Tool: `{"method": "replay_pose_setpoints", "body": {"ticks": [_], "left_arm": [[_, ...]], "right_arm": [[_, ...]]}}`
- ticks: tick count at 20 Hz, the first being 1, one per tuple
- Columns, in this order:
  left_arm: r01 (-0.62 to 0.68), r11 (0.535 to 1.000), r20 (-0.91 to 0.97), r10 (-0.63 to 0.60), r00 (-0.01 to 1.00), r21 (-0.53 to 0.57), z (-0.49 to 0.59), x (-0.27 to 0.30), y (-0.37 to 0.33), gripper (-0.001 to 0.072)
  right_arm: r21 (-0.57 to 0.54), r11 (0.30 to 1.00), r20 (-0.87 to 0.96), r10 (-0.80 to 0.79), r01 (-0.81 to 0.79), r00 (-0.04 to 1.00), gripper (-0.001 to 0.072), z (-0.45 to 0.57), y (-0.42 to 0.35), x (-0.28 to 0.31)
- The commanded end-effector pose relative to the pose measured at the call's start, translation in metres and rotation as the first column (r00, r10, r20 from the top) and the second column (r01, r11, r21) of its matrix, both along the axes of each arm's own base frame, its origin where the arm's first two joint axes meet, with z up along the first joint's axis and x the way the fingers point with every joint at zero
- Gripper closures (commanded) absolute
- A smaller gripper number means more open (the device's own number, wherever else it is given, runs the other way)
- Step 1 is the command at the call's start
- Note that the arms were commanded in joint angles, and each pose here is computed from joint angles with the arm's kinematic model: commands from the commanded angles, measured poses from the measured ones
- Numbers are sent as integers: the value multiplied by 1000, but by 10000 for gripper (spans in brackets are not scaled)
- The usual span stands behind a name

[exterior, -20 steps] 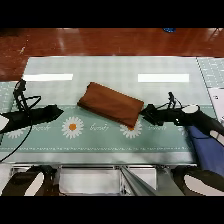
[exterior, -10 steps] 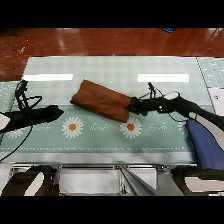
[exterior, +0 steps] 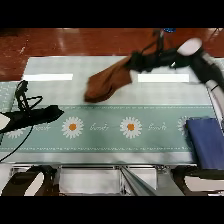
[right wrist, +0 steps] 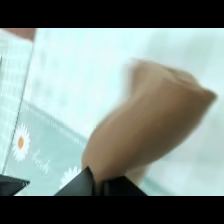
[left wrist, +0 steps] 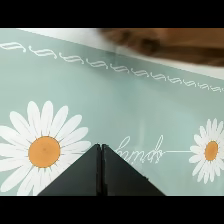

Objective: Fold the shirts.

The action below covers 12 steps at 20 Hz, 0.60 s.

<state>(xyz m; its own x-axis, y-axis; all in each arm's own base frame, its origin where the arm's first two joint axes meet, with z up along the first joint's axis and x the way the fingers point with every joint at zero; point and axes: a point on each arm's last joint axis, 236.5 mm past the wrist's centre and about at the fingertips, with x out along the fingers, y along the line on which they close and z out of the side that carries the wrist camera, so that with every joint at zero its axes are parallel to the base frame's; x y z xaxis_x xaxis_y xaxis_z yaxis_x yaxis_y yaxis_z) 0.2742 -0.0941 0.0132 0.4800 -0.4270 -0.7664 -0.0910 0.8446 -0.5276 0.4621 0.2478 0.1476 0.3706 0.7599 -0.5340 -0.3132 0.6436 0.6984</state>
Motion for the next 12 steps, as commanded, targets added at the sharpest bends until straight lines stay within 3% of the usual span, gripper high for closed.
{"method": "replay_pose_setpoints", "body": {"ticks": [1, 5, 9, 12], "left_arm": [[6, 1000, -12, -6, 1000, -2, -1, -3, -1, 688], [3, 1000, -11, -3, 1000, -24, 1, -2, -5, 688], [-2, 999, -8, 1, 1000, -52, 4, -1, -9, 688], [-2, 999, -8, 1, 1000, -52, 4, -1, -9, 688]], "right_arm": [[-169, 982, 94, -66, 81, 993, 689, 66, -68, 9], [-169, 956, 119, -223, 241, 967, 689, 118, -149, 2], [-182, 883, 66, -427, 432, 902, 690, 138, -245, -34], [-301, 807, -44, -544, 508, 838, 690, 123, -308, -85]]}}
